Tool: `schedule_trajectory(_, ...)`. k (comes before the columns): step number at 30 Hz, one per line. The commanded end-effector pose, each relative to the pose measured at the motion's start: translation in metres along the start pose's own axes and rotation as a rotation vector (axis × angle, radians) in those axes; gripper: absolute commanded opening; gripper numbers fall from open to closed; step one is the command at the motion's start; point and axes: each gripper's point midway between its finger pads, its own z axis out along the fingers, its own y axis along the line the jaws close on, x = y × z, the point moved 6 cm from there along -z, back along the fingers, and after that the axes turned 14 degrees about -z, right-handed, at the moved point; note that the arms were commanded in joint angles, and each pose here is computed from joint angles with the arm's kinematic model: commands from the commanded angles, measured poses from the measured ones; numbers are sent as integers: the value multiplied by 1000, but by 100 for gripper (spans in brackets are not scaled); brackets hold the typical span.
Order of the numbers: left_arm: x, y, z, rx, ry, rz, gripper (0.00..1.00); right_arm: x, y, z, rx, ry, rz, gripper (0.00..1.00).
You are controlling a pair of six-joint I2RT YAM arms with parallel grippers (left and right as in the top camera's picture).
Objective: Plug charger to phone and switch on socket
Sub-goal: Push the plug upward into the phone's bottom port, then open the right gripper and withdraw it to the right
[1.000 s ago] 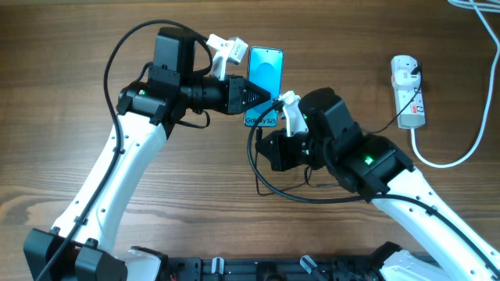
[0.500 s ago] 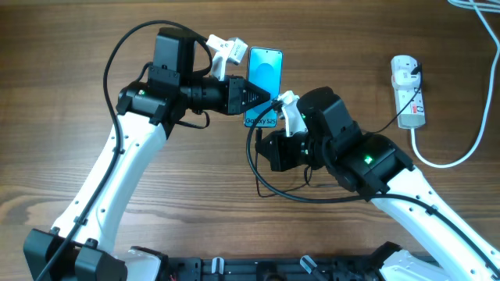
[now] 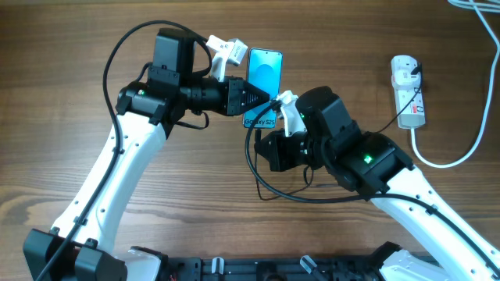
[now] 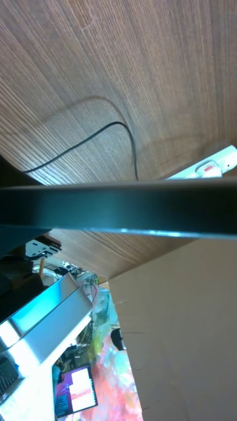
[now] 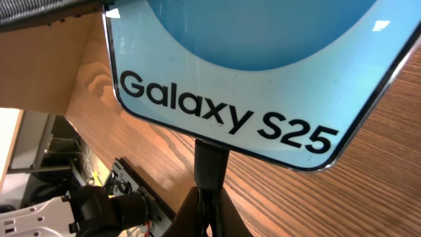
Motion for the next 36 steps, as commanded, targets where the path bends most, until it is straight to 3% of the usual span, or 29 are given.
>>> schedule_trajectory(1,5,-7,-1,34,29,23,4,-27,-1,-13,65,-104,-22,4)
schedule_trajectory(13,6,-7,-1,31,34,15,4,-42,0,-29,149,-151,-79,5)
schedule_trajectory(15,6,-7,-1,31,33,15,4,-42,-1,-29,152,-150,-78,22)
schedule_trajectory(18,6,-7,-1,31,33,15,4,-42,-1,-29,152,-149,-78,39)
schedule_trajectory(24,4,-3,-1,-2,16,13,4,-37,-2,-29,156,-125,-66,55)
schedule_trajectory(30,-2,28,-1,-223,-67,-106,4,-26,-4,-28,161,-71,5,73)
schedule_trajectory(34,2,53,7,-319,-37,-198,4,-22,-6,-28,168,-46,14,100)
schedule_trajectory(36,4,66,15,-341,-1,-240,4,-23,-9,-29,200,-56,14,100)
